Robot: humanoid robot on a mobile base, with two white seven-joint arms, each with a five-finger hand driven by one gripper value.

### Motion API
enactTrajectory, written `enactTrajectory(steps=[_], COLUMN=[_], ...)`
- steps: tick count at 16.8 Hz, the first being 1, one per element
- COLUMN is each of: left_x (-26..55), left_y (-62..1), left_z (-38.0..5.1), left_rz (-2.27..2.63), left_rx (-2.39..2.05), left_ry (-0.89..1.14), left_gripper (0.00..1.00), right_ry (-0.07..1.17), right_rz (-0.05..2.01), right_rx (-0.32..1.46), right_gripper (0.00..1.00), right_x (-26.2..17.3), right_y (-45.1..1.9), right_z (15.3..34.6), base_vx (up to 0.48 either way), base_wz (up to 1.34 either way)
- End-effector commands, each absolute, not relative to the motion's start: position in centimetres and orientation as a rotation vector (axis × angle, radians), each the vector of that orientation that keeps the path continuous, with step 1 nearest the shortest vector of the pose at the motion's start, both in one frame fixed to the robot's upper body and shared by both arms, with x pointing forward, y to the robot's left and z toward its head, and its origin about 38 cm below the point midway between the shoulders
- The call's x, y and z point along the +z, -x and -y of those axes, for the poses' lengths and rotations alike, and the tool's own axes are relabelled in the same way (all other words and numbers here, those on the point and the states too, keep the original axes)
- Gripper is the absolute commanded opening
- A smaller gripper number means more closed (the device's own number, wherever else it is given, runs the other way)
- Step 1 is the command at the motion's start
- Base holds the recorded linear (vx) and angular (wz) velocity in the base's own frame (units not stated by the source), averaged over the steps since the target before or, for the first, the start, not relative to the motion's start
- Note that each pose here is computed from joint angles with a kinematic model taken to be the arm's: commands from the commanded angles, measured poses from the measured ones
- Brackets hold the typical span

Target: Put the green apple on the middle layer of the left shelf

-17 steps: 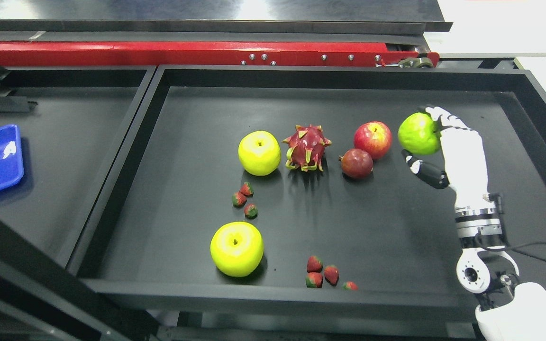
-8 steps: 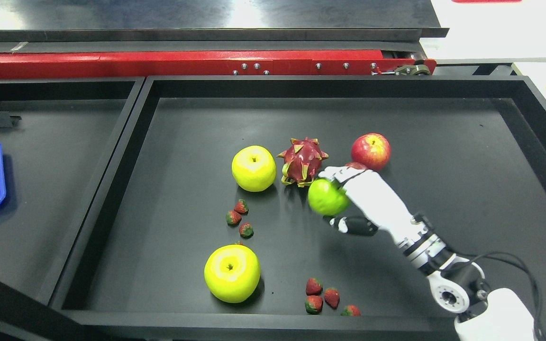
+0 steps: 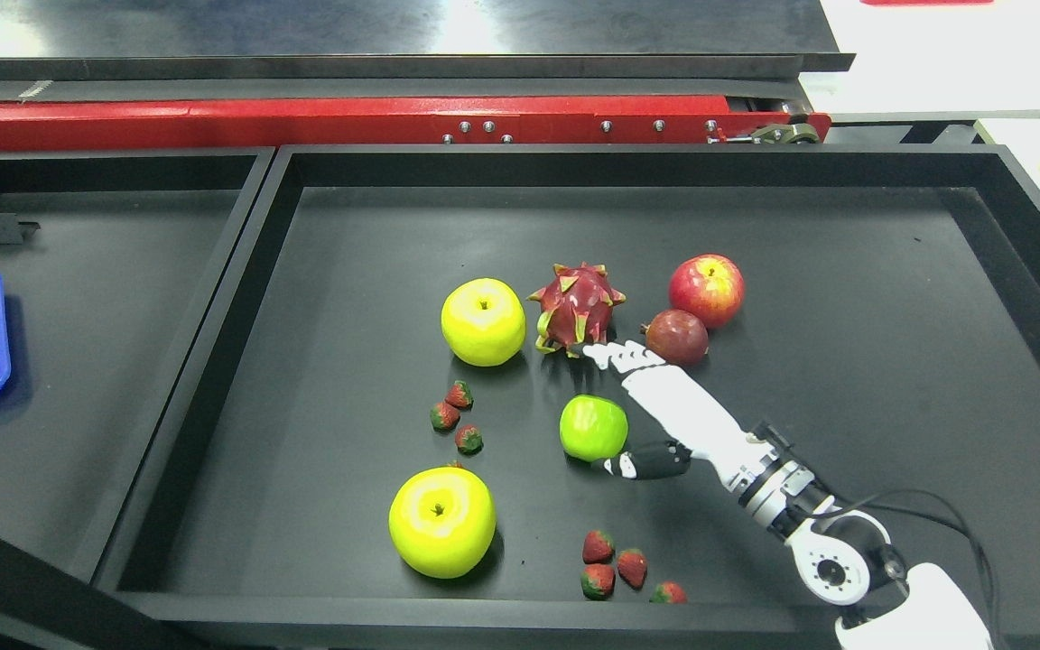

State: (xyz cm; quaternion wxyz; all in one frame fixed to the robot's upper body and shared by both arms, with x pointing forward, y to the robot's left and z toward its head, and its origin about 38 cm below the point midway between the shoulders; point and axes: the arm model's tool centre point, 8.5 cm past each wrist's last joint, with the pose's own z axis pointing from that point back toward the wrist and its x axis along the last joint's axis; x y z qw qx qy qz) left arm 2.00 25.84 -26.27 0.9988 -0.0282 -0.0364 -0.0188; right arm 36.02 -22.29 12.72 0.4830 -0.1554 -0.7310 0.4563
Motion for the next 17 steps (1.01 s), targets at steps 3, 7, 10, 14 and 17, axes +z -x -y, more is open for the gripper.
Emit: enactTrajectory(steps=[3, 7, 10, 14, 17], left_x=[-26.2, -26.2, -26.2, -26.2, -26.2], left_y=[-2.8, -2.8, -2.8, -2.8, -2.8], left_z=[-27.0, -27.0, -27.0, -27.0, -27.0], left_rz=[0.086, 0.086, 0.085, 0.085, 0.086], left_rx=[-0.04, -0.04, -0.04, -0.04, -0.04], left_ry=[0.038, 0.038, 0.038, 0.038, 0.038], left_gripper=[1.0, 1.0, 1.0, 1.0, 1.0], right_ry=[0.203, 0.186, 0.144, 0.001, -0.052], right_rz=[1.827, 1.793, 1.799, 1.731, 1.712], right_rx=[0.159, 0.024, -0.012, 0.042, 0.069], right_gripper=[1.0, 1.0, 1.0, 1.0, 1.0], right_x=[11.4, 9.5, 9.3, 6.8, 6.2], right_y=[-33.8, -31.6, -31.3, -29.9, -29.4], right_z=[30.6, 31.9, 31.7, 27.3, 25.4], base_vx=[0.0, 0.0, 0.0, 0.0, 0.0], base_wz=[0.0, 0.0, 0.0, 0.0, 0.0])
